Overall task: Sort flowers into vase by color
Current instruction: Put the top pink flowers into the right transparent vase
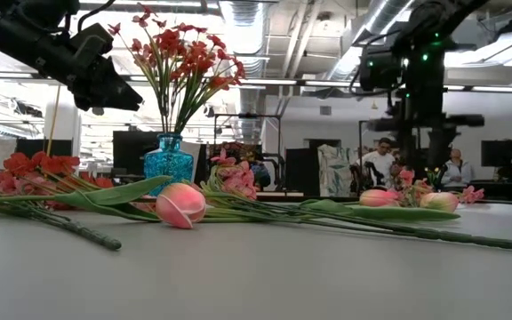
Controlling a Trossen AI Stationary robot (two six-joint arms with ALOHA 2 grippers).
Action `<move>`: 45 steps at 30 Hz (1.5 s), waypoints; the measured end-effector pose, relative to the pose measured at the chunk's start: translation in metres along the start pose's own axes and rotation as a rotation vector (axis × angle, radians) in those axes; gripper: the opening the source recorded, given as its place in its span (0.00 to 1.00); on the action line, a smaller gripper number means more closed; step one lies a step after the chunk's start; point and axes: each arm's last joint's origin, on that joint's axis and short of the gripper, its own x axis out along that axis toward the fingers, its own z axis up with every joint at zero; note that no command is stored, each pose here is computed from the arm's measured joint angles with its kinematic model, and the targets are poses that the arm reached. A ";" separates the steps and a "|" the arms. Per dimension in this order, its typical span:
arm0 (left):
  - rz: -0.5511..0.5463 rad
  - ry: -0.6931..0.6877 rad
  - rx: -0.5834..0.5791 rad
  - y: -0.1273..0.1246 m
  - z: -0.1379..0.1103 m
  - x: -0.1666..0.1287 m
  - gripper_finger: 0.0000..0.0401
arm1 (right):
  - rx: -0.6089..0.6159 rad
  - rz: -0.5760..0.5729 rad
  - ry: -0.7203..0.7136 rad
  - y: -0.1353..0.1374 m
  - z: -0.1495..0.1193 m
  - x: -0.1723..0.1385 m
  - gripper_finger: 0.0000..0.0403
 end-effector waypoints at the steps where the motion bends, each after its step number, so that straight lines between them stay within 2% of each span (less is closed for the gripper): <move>1: 0.000 0.000 0.000 0.000 0.000 0.000 0.45 | 0.009 0.016 -0.009 0.001 0.000 0.003 0.49; 5: 0.000 0.000 0.000 0.000 0.000 0.000 0.45 | 0.049 0.029 -0.019 0.002 0.000 0.017 0.49; 19: 0.001 0.006 -0.005 0.000 -0.001 0.000 0.45 | 0.125 -0.143 0.032 0.016 -0.002 0.070 0.49; 27: 0.003 0.021 -0.005 0.000 -0.002 0.000 0.45 | 0.147 -0.189 0.047 0.017 0.001 0.085 0.48; 31: 0.003 0.025 -0.005 0.000 -0.002 0.000 0.45 | 0.148 -0.185 0.051 0.016 0.001 0.083 0.41; 41: 0.003 0.025 -0.005 0.000 -0.002 0.000 0.45 | 0.146 -0.160 0.038 0.014 0.003 0.076 0.10; 45: 0.003 0.025 -0.005 0.000 -0.002 0.000 0.45 | 0.133 -0.158 0.033 0.015 0.002 0.076 0.08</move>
